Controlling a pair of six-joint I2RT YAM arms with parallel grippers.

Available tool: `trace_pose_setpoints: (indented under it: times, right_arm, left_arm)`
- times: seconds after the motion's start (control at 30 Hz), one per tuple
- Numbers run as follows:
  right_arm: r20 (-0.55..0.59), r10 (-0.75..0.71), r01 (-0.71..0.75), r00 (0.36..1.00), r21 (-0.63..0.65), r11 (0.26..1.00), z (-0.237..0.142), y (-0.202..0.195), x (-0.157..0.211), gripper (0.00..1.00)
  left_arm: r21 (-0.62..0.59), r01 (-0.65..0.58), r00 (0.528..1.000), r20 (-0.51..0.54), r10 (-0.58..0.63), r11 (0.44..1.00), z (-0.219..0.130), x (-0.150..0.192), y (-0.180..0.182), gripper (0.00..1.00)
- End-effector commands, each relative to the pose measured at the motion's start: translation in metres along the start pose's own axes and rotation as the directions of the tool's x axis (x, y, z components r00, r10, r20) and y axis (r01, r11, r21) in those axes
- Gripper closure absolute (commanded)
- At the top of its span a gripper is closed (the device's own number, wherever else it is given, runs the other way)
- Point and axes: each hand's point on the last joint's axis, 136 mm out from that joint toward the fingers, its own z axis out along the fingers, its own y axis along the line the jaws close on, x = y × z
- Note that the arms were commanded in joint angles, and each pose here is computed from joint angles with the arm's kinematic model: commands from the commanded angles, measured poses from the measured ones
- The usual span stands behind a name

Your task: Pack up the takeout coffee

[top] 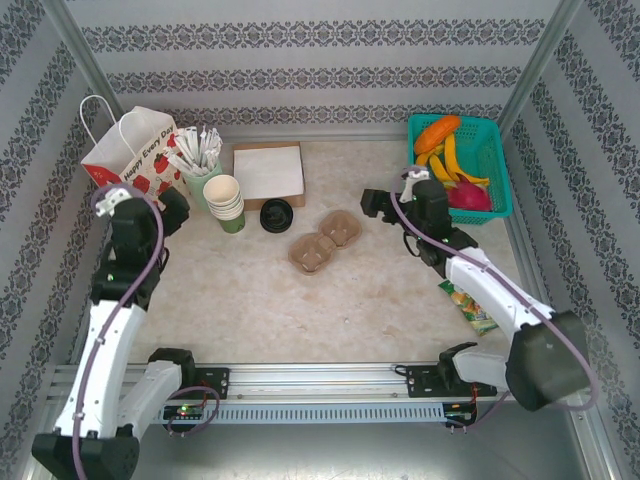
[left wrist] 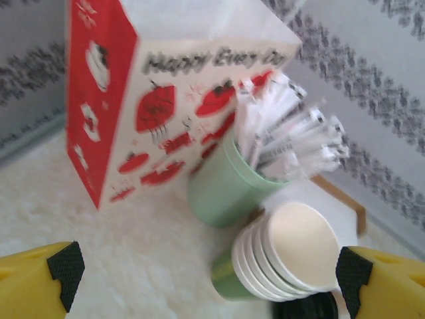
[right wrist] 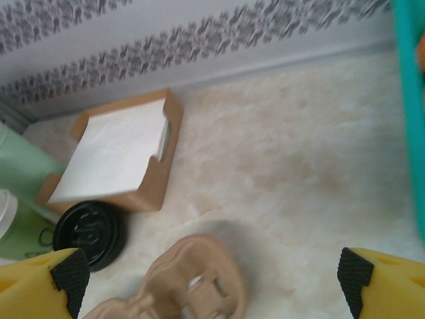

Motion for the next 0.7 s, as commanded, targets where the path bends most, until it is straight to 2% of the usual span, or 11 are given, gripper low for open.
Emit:
trace_pose_setpoints:
  times: [0.0,0.13,0.33,0.43,0.57,0.67]
  right_arm:
    - [-0.151,0.084,-0.082,0.985,0.017,0.996,0.012,0.016,0.025,0.02]
    - [-0.239,0.059,-0.068,0.969,-0.029,0.997,0.032,0.043,0.037,0.02]
    - [-0.289,-0.02,0.009,0.957,-0.036,0.999,0.053,0.069,0.048,0.02]
    - [-0.302,-0.034,0.021,0.953,-0.047,0.999,0.06,0.078,0.049,0.02]
    - [-0.315,-0.055,0.036,0.947,-0.067,0.997,0.066,0.088,0.054,0.02]
    - [-0.318,-0.065,0.045,0.946,-0.069,0.997,0.07,0.092,0.056,0.02]
  left_arm:
    - [-0.021,-0.053,0.936,-0.35,0.042,0.998,0.003,0.055,-0.005,0.0]
    - [0.025,-0.124,0.886,-0.447,0.122,0.992,0.011,0.057,-0.022,0.06]
    - [0.015,-0.228,0.798,-0.571,0.195,0.974,0.03,0.068,-0.026,0.18]
    - [0.027,-0.226,0.789,-0.581,0.199,0.974,0.041,0.068,-0.034,0.3]
    - [0.053,-0.201,0.797,-0.571,0.195,0.978,0.057,0.064,-0.049,0.33]
    - [0.049,-0.203,0.784,-0.59,0.192,0.978,0.072,0.067,-0.055,0.38]
